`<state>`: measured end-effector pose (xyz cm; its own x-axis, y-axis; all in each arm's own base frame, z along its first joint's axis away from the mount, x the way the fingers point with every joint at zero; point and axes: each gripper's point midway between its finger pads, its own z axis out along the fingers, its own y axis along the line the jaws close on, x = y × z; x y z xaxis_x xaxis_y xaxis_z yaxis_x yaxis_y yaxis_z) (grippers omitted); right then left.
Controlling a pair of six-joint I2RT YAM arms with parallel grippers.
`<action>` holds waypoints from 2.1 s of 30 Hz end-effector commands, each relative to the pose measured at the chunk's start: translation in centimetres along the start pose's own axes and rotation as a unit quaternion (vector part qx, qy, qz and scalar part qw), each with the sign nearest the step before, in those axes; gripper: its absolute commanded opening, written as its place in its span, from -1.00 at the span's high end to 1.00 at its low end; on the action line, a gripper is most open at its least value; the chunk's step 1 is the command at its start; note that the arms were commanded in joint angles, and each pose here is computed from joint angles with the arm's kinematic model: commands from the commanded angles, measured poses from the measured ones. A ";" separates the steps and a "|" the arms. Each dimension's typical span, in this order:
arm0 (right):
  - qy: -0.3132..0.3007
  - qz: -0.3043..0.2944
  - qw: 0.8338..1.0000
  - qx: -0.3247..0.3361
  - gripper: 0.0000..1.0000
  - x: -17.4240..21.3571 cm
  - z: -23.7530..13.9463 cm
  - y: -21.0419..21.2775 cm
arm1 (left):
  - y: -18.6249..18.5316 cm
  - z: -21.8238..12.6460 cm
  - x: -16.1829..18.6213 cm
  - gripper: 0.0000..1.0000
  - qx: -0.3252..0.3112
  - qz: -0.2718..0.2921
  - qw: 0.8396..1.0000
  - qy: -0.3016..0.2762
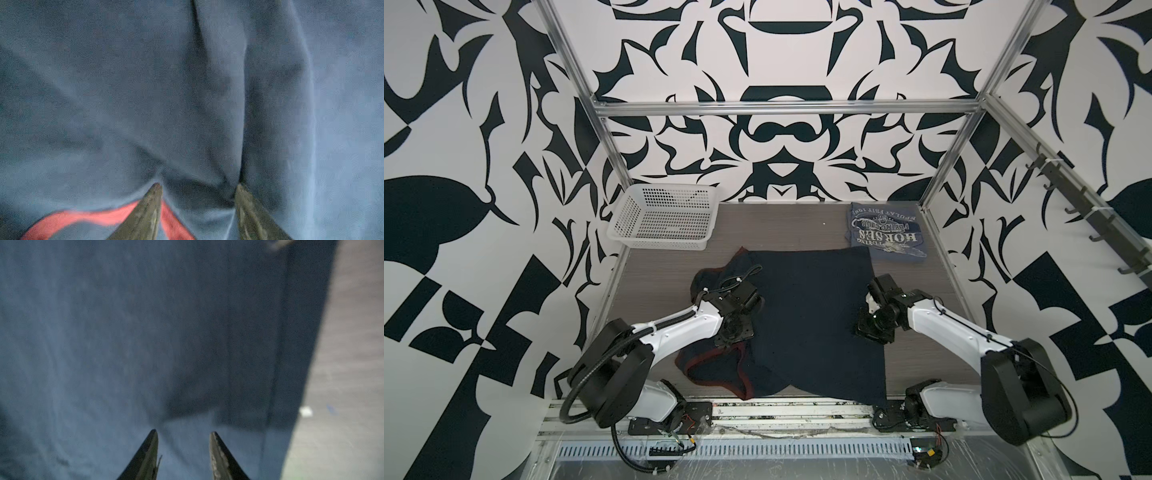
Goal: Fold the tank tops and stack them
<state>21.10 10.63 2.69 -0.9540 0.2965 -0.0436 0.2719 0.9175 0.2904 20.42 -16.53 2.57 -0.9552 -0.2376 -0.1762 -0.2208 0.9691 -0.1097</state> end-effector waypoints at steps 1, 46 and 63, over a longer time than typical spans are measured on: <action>-0.029 -0.002 1.000 -0.003 0.13 -2.5 0.9 1.1 | 0.2 1.1 -1.9 -0.17 -0.010 -0.029 0.999 -0.026; -0.029 0.089 0.995 0.022 0.03 1.2 -2.2 -4.1 | -0.6 0.5 3.3 -0.07 0.018 -0.002 1.000 0.011; -0.028 0.085 0.994 0.062 -0.05 2.3 -1.8 -5.0 | -0.7 2.0 3.1 0.12 0.004 0.005 1.000 0.008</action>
<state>17.50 6.60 2.63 -0.8875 0.4582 -0.0497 0.4391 0.8734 0.2104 18.12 -18.08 1.59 -0.9597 -0.2219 -0.1723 -0.2014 0.9710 -0.1290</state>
